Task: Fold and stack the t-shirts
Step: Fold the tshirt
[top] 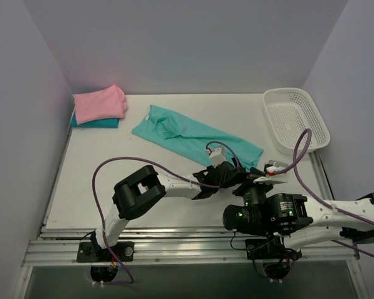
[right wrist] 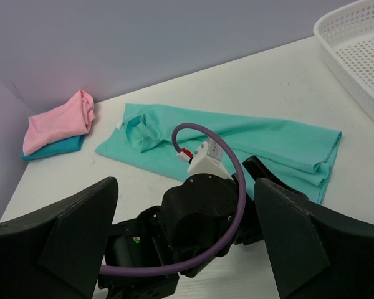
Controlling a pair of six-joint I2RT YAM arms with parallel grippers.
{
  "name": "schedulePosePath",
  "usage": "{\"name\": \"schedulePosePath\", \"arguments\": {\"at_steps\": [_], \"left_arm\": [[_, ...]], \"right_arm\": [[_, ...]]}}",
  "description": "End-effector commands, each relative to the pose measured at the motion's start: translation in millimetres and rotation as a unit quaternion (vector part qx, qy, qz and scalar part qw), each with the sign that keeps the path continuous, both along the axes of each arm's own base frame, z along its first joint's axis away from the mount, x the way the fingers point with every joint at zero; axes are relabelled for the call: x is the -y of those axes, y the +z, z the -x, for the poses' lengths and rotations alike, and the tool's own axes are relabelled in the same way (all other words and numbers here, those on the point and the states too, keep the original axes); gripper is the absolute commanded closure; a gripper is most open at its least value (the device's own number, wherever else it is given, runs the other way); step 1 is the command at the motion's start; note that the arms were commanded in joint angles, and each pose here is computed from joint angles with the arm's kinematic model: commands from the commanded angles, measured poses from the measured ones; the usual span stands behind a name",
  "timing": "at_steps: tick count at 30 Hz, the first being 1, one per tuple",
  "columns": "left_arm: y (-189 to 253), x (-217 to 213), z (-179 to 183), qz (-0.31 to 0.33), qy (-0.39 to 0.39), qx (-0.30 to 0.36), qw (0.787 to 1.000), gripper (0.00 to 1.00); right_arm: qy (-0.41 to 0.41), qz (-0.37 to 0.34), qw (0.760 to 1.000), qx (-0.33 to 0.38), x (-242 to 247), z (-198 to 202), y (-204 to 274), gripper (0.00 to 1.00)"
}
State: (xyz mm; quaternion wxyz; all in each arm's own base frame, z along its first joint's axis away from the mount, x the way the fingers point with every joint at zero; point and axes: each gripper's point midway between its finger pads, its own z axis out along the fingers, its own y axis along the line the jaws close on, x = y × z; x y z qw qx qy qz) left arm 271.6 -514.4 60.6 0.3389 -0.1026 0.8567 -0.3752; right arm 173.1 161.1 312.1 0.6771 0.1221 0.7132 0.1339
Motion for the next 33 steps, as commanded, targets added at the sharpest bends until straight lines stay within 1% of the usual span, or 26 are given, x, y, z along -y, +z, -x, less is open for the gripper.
{"name": "schedulePosePath", "arguments": {"at_steps": [1, 4, 5, 7, 8, 9, 11, 12, 14, 15, 18, 19, 22, 24, 25, 28, 29, 32, 33], "left_arm": [[15, 11, -18, 0.037, 0.041, 0.010, 0.998, 0.00], [2, 15, -20, 0.028, 0.044, 0.003, 0.999, 0.00], [-3, 18, -21, 0.026, 0.043, 0.002, 0.999, 0.06], [-9, 20, -21, 0.021, 0.042, -0.002, 0.999, 0.09], [-15, 21, -21, 0.018, 0.040, -0.005, 0.999, 0.12], [-15, 22, -23, 0.019, 0.040, -0.005, 0.999, 0.21], [-23, 23, -23, 0.012, 0.037, -0.010, 0.999, 0.32], [-23, 24, -25, 0.013, 0.038, -0.010, 0.999, 0.40], [-30, 24, -25, 0.009, 0.036, -0.017, 0.999, 0.48], [-32, 24, -26, 0.009, 0.036, -0.019, 0.999, 0.57], [-38, 23, -26, 0.006, 0.033, -0.025, 0.999, 0.68], [-39, 22, -27, 0.005, 0.034, -0.025, 0.999, 0.73], [-41, 19, -29, -0.001, 0.034, -0.022, 0.999, 0.85], [-42, 17, -31, -0.002, 0.032, -0.021, 0.999, 0.89], [-44, 13, -33, -0.004, 0.032, -0.022, 0.999, 0.94], [-46, 5, -35, -0.007, 0.026, -0.020, 0.999, 0.98], [-57, -7, -34, -0.019, 0.024, -0.027, 0.999, 0.98], [-55, -27, -34, -0.022, 0.026, -0.027, 0.999, 0.98], [-71, -46, -26, -0.039, 0.029, -0.035, 0.998, 0.98]], "right_arm": [[-0.016, 0.004, 1.000, 0.020, 16, -3, 5, 0.14], [-0.015, 0.003, 1.000, 0.020, 16, -3, 5, 0.14], [-0.014, 0.004, 1.000, 0.019, 16, -3, 5, 0.14], [-0.015, 0.005, 1.000, 0.019, 16, -3, 4, 0.14], [-0.014, 0.005, 1.000, 0.019, 16, -3, 5, 0.14], [-0.015, 0.005, 1.000, 0.019, 16, -3, 5, 0.14], [-0.013, 0.003, 1.000, 0.017, 16, -3, 4, 0.15], [-0.013, 0.003, 1.000, 0.017, 16, -3, 4, 0.15], [-0.012, 0.004, 1.000, 0.017, 16, -3, 4, 0.15], [-0.013, 0.004, 1.000, 0.017, 16, -3, 4, 0.15], [-0.012, 0.001, 1.000, 0.017, 16, -3, 4, 0.15], [-0.012, 0.002, 1.000, 0.017, 17, -3, 4, 0.15], [-0.013, 0.002, 1.000, 0.017, 16, -3, 5, 0.15], [-0.012, 0.001, 1.000, 0.017, 16, -3, 5, 0.15], [-0.013, 0.003, 1.000, 0.017, 17, -3, 5, 0.15], [-0.013, 0.003, 1.000, 0.017, 18, -3, 5, 0.16], [-0.013, 0.004, 1.000, 0.017, 18, -3, 5, 0.16], [-0.014, 0.004, 1.000, 0.018, 19, -3, 4, 0.15], [-0.014, 0.003, 1.000, 0.018, 19, -3, 5, 0.16]]}}
